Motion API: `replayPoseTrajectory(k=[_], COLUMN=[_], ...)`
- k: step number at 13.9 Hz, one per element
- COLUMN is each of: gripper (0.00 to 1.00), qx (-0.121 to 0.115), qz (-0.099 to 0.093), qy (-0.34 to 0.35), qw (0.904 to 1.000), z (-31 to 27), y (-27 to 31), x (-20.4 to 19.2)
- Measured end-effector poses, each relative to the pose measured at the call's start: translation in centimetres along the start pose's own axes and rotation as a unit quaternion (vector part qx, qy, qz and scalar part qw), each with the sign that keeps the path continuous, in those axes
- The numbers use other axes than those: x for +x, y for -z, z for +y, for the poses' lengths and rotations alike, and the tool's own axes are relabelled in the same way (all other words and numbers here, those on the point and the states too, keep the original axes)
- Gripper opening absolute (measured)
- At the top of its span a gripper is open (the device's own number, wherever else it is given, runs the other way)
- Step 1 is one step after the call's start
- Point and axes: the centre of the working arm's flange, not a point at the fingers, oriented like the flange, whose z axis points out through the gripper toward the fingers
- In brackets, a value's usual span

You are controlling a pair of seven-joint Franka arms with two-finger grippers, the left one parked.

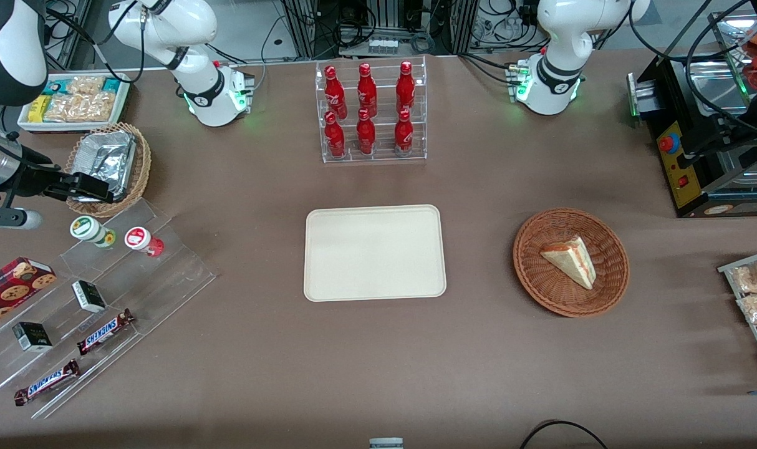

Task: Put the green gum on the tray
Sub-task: 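Lower the right gripper onto the green-lidded gum jar and close it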

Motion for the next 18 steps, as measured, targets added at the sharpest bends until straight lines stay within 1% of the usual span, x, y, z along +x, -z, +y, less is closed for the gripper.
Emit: replayPoseTrajectory(k=[5,7,9,11,14,16,18], gripper=[1.00,1.00,1.00,1.00,1.00,0.99,1.00], qx=[0.000,0.001,0.002,0.003,0.003,0.000,-0.005], qz=[0.003,-0.004,-0.002,0.004,0.014,0.026,0.043], qy=[-0.001,-0.007,-0.002,0.029,0.103,0.150,0.182], qw=[1.0000,1.0000,1.0000,0.9996,0.9946,0.9884,0.9823], z=[0.1,1.3,3.1,4.7,7.2,8.5,9.9], y=[-0.4,-1.5,-3.1,-4.7,-7.5,-8.7,-9.5], x=[0.6,1.3,2.3,2.8,3.0,3.0,2.9])
